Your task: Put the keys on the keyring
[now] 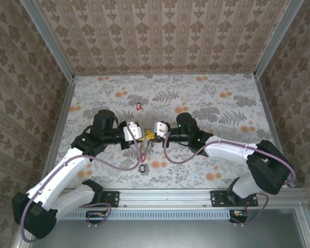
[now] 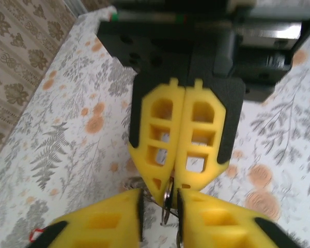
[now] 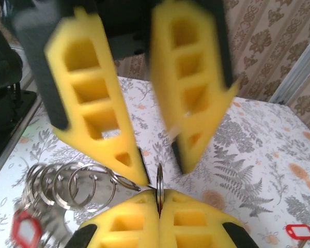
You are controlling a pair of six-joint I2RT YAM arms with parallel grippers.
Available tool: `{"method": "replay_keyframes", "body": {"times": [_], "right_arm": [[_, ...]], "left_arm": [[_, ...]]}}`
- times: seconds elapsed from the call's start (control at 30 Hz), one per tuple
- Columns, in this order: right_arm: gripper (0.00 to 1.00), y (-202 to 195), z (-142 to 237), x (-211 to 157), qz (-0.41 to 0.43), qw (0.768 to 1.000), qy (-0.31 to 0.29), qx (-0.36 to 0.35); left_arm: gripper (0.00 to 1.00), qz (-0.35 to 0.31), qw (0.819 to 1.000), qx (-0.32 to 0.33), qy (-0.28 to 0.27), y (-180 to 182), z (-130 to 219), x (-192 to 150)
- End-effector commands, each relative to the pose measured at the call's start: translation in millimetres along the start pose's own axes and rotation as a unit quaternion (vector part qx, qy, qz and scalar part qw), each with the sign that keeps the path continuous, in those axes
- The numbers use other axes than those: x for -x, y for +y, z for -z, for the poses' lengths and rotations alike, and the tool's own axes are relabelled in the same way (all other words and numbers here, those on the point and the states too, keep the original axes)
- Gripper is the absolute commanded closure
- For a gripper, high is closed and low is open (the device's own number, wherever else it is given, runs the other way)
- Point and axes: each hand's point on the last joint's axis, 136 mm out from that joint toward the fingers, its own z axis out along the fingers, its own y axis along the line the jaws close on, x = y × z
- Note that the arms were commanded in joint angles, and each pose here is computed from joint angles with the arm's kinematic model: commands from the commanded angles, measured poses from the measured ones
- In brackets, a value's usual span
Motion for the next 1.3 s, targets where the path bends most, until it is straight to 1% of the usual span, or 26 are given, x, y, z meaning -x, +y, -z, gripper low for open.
{"method": "replay_keyframes", "body": {"times": [0.0, 0.17, 0.23, 0.27, 0.47, 0.57, 0.63, 0.77, 0.93, 1.07, 1.1, 1.13, 1.2, 1.27], "right_arm": [[1.00, 4.0, 9.4, 19.2, 0.009, 0.999, -0.037, 0.008], [1.00, 7.1, 14.4, 23.2, 0.013, 0.999, -0.048, 0.011], [1.00, 9.4, 14.5, 20.2, 0.012, 0.999, -0.046, 0.015], [1.00, 8.9, 19.5, 29.1, 0.020, 0.998, -0.055, 0.012], [1.00, 8.4, 22.6, 32.9, 0.022, 0.998, -0.058, 0.009], [1.00, 8.4, 23.5, 34.0, 0.023, 0.998, -0.059, 0.008], [1.00, 9.5, 24.5, 35.1, 0.024, 0.998, -0.061, 0.011], [1.00, 11.6, 25.7, 38.2, 0.026, 0.997, -0.065, 0.017], [1.00, 13.9, 25.2, 39.7, 0.026, 0.997, -0.067, 0.025], [1.00, 11.3, 25.3, 41.0, 0.025, 0.997, -0.070, 0.018], [0.99, 9.3, 25.0, 40.6, 0.023, 0.997, -0.068, 0.013], [0.94, 7.6, 24.9, 38.8, 0.023, 0.998, -0.064, 0.007], [0.78, 3.4, 25.2, 34.8, 0.022, 0.998, -0.056, -0.008], [0.74, 0.4, 26.3, 32.5, 0.023, 0.998, -0.052, -0.021]], "left_arm": [[0.71, -0.001, 0.998, -0.013, -0.056, -2.8, 8.2, 18.3], [0.75, 0.021, 0.998, -0.040, -0.049, -8.9, 11.8, 9.9], [0.72, 0.029, 0.997, -0.051, -0.052, -10.8, 12.3, 10.2], [0.71, 0.032, 0.996, -0.060, -0.055, -12.5, 11.3, 11.1], [0.69, 0.053, 0.991, -0.100, -0.073, -17.3, 5.5, 16.3], [0.66, 0.064, 0.989, -0.112, -0.070, -17.8, 2.6, 15.3], [0.67, 0.068, 0.989, -0.115, -0.068, -17.1, 1.0, 14.6], [0.84, 0.059, 0.988, -0.117, -0.077, -16.3, 1.4, 18.4], [1.00, 0.048, 0.987, -0.120, -0.096, -16.0, 4.1, 27.7], [1.00, 0.045, 0.986, -0.124, -0.100, -17.0, 4.4, 28.7], [1.00, 0.045, 0.986, -0.122, -0.101, -16.5, 4.8, 29.1], [1.00, 0.043, 0.987, -0.119, -0.102, -15.8, 5.2, 29.8], [1.00, 0.040, 0.989, -0.103, -0.097, -12.2, 4.8, 27.6], [1.00, 0.033, 0.992, -0.079, -0.089, -8.3, 5.9, 24.7]]}}
